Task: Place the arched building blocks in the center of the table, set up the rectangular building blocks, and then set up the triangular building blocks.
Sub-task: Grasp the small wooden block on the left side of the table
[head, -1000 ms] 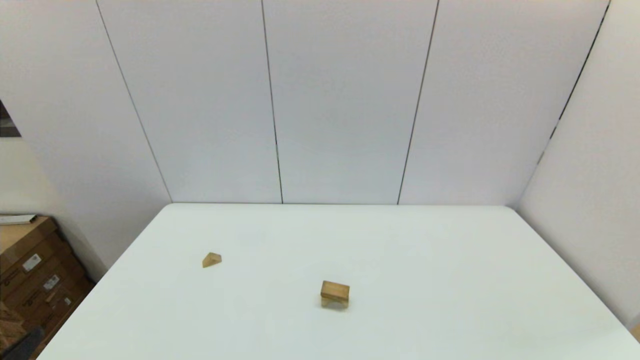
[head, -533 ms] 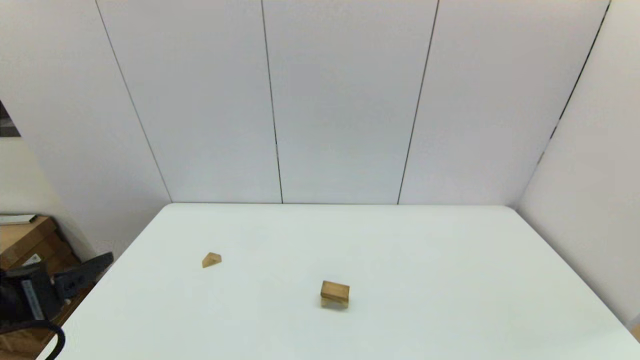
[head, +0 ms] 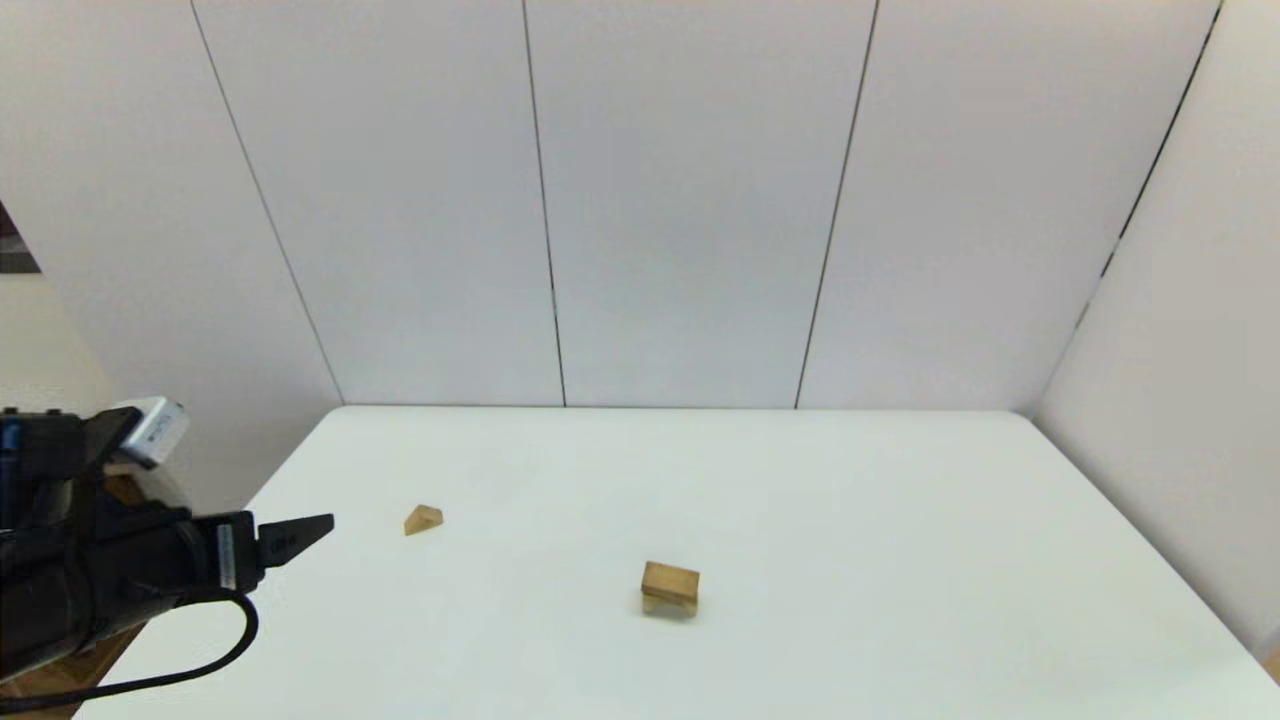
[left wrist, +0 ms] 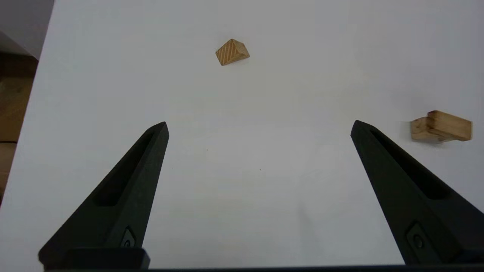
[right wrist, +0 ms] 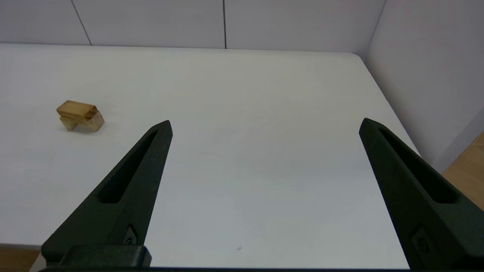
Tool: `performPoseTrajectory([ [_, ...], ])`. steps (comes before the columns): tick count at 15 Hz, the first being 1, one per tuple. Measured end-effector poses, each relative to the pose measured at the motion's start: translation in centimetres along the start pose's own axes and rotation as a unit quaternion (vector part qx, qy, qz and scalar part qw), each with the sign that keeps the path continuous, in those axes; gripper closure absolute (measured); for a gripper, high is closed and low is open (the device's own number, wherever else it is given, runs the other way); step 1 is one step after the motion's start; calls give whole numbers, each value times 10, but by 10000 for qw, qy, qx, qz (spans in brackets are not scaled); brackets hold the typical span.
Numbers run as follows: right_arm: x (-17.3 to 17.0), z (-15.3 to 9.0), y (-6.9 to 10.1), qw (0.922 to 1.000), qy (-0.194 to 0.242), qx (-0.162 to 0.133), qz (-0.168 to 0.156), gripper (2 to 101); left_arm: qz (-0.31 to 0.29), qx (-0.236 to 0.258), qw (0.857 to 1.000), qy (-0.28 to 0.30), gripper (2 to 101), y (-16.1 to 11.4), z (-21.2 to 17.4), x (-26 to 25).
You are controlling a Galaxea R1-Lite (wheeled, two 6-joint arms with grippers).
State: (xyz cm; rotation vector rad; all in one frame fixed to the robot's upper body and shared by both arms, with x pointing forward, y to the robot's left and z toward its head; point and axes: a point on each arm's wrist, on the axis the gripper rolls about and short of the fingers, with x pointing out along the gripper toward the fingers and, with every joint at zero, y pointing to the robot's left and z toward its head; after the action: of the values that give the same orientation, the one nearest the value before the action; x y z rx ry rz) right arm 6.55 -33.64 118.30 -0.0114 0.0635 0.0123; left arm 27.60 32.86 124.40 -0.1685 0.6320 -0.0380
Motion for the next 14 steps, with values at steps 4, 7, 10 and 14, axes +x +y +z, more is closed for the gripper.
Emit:
performPoseTrajectory([
  [4,0,0,0,10000,3,-2,0,46,-22,487,9988,-34,54,4,5,51],
  [7,0,0,0,10000,3,-2,-2,46,-30,1205,9927,-54,54,7,9,78],
  [10,0,0,0,10000,2,-2,-2,46,30,1483,9887,228,54,15,9,93],
  [14,0,0,0,10000,2,0,-2,46,-213,1684,9830,696,54,21,14,100],
])
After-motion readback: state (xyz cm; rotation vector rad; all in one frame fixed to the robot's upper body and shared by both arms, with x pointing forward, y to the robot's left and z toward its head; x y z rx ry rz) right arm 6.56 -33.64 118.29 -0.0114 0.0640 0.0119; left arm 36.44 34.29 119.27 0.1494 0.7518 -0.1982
